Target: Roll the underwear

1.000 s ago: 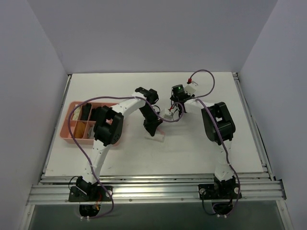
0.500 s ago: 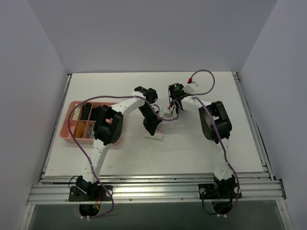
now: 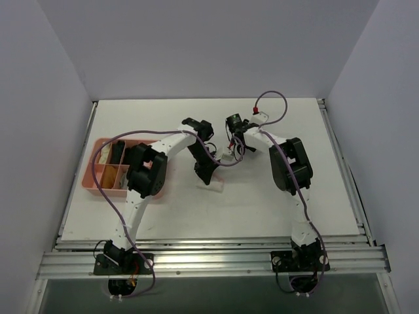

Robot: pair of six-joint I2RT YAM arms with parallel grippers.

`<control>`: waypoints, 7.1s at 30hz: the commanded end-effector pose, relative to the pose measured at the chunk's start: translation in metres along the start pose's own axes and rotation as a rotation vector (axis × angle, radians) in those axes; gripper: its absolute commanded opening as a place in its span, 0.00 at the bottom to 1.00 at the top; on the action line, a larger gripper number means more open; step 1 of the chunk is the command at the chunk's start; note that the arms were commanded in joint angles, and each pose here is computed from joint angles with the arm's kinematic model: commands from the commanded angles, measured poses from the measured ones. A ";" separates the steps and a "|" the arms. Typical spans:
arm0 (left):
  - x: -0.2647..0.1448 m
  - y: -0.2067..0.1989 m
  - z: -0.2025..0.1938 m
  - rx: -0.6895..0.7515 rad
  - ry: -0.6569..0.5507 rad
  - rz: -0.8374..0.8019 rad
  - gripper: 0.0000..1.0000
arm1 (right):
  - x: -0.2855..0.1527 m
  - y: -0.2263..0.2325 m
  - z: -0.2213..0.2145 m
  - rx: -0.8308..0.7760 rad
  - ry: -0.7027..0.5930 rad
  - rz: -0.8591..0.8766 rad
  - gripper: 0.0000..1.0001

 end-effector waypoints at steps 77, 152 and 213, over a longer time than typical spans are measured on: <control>-0.007 0.023 -0.030 -0.031 0.007 0.048 0.02 | -0.050 0.015 -0.229 0.032 0.817 0.877 0.53; 0.002 0.035 -0.042 -0.107 0.055 -0.042 0.02 | -0.244 0.000 -0.136 -1.666 -0.414 0.871 0.48; -0.095 0.020 -0.028 -0.100 -0.196 0.018 0.14 | -0.148 -0.007 -0.171 -1.764 -0.079 0.863 0.00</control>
Point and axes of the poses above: each gripper's point midway between its finger pads, its own x axis out along the fingers, its own y axis along the line the jaws close on, z = x × y, the point moved 4 cm from there along -x, back along the fingers, and after that the axes turned 11 degrees about -x, right-handed, at the moved point
